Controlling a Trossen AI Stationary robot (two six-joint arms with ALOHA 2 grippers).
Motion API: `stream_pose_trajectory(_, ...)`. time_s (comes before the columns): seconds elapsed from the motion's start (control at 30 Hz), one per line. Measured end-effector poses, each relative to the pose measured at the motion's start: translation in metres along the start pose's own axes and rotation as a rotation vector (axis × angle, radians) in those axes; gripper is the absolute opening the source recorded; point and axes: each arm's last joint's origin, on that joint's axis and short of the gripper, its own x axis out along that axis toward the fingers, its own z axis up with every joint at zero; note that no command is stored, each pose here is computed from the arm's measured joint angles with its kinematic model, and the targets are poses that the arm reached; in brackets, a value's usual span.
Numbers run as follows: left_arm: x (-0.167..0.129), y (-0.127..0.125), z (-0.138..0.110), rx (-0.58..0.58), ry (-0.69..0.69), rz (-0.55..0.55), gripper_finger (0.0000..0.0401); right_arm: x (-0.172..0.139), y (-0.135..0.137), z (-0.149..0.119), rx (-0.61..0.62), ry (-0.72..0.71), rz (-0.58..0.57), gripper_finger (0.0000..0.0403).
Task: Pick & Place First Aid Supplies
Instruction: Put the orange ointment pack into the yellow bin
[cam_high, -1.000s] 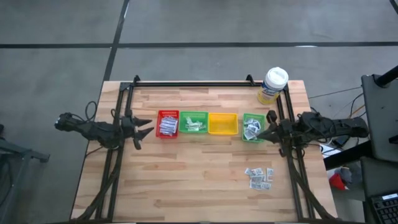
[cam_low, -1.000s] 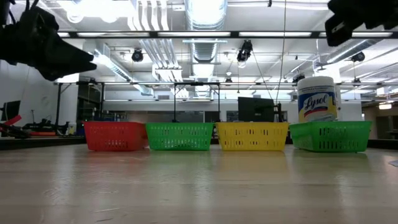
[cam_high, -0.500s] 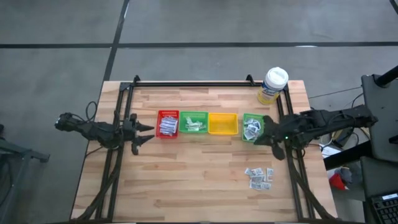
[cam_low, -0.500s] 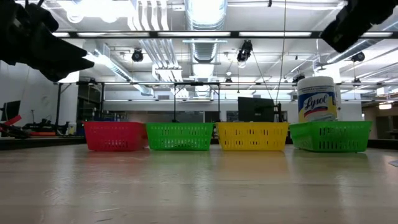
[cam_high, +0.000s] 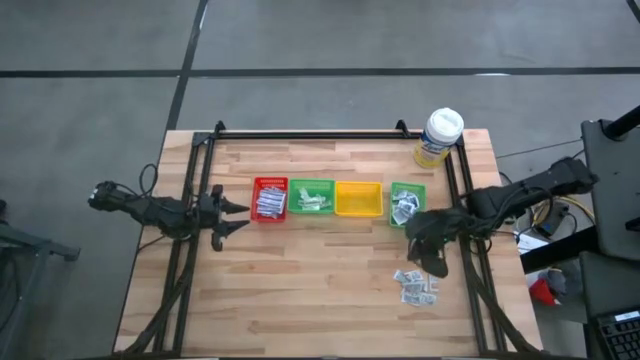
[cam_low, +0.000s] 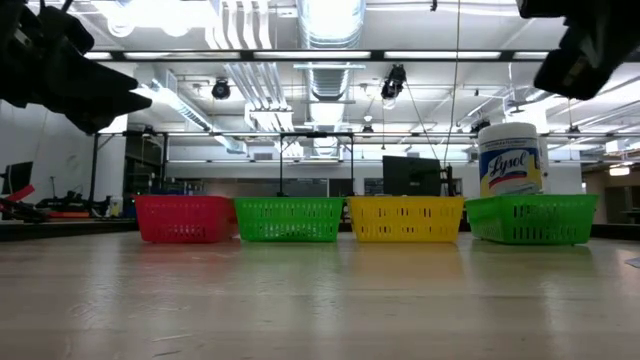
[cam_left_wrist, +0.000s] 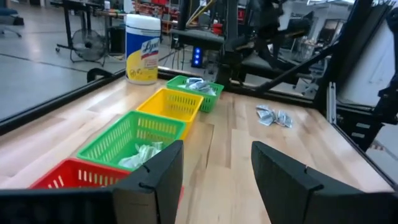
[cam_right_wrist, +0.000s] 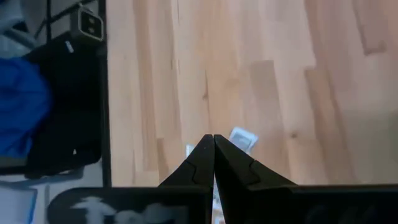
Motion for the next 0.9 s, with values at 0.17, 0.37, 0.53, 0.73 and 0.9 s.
stream_pose_trajectory(0.17, 0.000, 0.000, 0.000, 0.009, 0.001, 0.005, 0.0188, 0.017, 0.012, -0.003, 0.059, 0.086, -0.016, 0.0008)
stream_pose_trajectory(0.37, 0.000, 0.000, -0.001, 0.012, 0.003, 0.008, 0.0188, 0.040, 0.024, -0.009, 0.089, 0.184, -0.059, 0.0008)
stream_pose_trajectory(0.53, 0.000, 0.000, -0.001, 0.013, 0.005, 0.009, 0.0188, 0.057, 0.030, -0.016, 0.130, 0.264, -0.110, 0.0009)
stream_pose_trajectory(0.73, 0.000, 0.000, -0.001, 0.012, 0.007, 0.010, 0.0188, 0.068, 0.032, -0.021, 0.122, 0.319, -0.128, 0.0009)
stream_pose_trajectory(0.9, 0.000, 0.000, -0.001, 0.010, 0.009, 0.010, 0.0188, 0.070, 0.031, -0.022, 0.113, 0.330, -0.136, 0.0009)
